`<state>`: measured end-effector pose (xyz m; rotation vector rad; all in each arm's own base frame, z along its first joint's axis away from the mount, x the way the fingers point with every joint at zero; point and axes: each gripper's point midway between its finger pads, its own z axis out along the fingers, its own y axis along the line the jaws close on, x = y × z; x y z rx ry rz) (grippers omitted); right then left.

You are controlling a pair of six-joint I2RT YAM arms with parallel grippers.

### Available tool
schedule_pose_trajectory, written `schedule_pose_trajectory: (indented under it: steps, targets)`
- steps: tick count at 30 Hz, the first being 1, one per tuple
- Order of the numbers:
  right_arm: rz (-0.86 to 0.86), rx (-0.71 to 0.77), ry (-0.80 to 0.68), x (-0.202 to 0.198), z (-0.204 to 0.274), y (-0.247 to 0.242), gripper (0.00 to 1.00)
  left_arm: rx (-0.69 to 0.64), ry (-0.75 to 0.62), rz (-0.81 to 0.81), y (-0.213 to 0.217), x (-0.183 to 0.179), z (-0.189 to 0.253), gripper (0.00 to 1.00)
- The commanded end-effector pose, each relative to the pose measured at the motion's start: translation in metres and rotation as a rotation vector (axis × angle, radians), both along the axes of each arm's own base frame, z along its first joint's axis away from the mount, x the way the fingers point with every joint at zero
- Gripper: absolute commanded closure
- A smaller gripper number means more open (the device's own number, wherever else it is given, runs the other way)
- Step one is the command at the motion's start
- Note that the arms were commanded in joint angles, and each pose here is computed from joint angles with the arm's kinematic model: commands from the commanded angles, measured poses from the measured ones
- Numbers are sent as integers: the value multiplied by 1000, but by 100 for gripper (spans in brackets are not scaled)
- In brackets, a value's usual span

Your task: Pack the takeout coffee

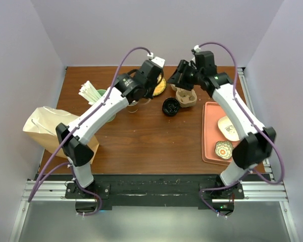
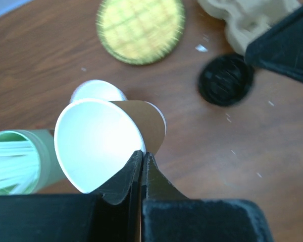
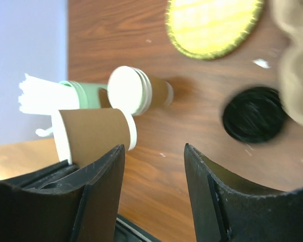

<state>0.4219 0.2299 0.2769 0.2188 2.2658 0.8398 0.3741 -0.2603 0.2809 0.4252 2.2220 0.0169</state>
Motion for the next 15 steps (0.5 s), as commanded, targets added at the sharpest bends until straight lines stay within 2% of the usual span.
schedule_pose_trajectory:
  steps: [1,7,15]
  targets:
    - [-57,-193,51,-47,-28,-43,45,6,110,-114,-21,-55,-22,100]
    - [-149,-215,40,-89,-28,-74,45,37,183,-186,-30,-86,-71,100]
    - [-183,-195,18,-110,-17,-85,45,47,222,-204,-34,-98,-122,100]
